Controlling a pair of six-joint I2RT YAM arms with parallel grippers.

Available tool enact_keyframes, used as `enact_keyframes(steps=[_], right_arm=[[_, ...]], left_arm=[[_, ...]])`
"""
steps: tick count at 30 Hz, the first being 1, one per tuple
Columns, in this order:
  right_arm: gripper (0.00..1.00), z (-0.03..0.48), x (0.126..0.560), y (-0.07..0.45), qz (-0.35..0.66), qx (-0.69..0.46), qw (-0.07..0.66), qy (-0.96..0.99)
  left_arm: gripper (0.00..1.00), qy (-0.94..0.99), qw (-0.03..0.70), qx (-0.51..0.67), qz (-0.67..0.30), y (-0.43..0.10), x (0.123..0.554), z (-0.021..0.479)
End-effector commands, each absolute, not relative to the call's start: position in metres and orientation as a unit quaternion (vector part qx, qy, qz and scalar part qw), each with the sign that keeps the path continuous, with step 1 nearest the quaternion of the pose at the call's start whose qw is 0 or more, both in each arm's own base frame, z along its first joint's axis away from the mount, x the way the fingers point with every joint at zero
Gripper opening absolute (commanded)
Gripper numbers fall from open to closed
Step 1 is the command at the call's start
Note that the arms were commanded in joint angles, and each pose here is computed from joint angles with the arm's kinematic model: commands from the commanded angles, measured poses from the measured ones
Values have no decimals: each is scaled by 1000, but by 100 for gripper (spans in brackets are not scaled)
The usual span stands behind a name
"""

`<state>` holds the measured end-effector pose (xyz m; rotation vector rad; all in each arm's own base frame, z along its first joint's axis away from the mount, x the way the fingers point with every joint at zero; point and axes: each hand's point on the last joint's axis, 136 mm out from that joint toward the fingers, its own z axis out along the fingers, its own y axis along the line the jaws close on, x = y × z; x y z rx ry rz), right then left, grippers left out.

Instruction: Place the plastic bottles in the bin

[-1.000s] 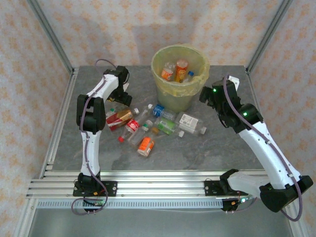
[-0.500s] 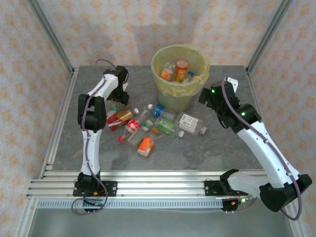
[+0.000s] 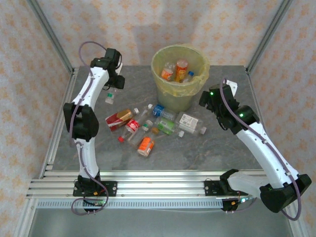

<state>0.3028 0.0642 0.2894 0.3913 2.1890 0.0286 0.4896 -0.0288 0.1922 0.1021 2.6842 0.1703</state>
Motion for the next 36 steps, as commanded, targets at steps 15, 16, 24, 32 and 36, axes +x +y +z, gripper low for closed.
enact_keyframes(steps=[15,16,24,32,36], right_arm=[[99,273,288,43,-1,198,463,864],[99,271,287,43,0,199,464,863],[99,266,282,42,8,204,461,864],[99,260,280,45,18,205,452,868],[99,258,279,45,18,206,451,868]], left_arm=[[43,808,548,26,-213,-176,460,462],[43,798,557,26,-229,-185,461,470],[43,754,578,42,-308,-262,480,492],[44,736,588,54,-330,-320,517,475],[44,730,591,74,-334,-339,531,458]])
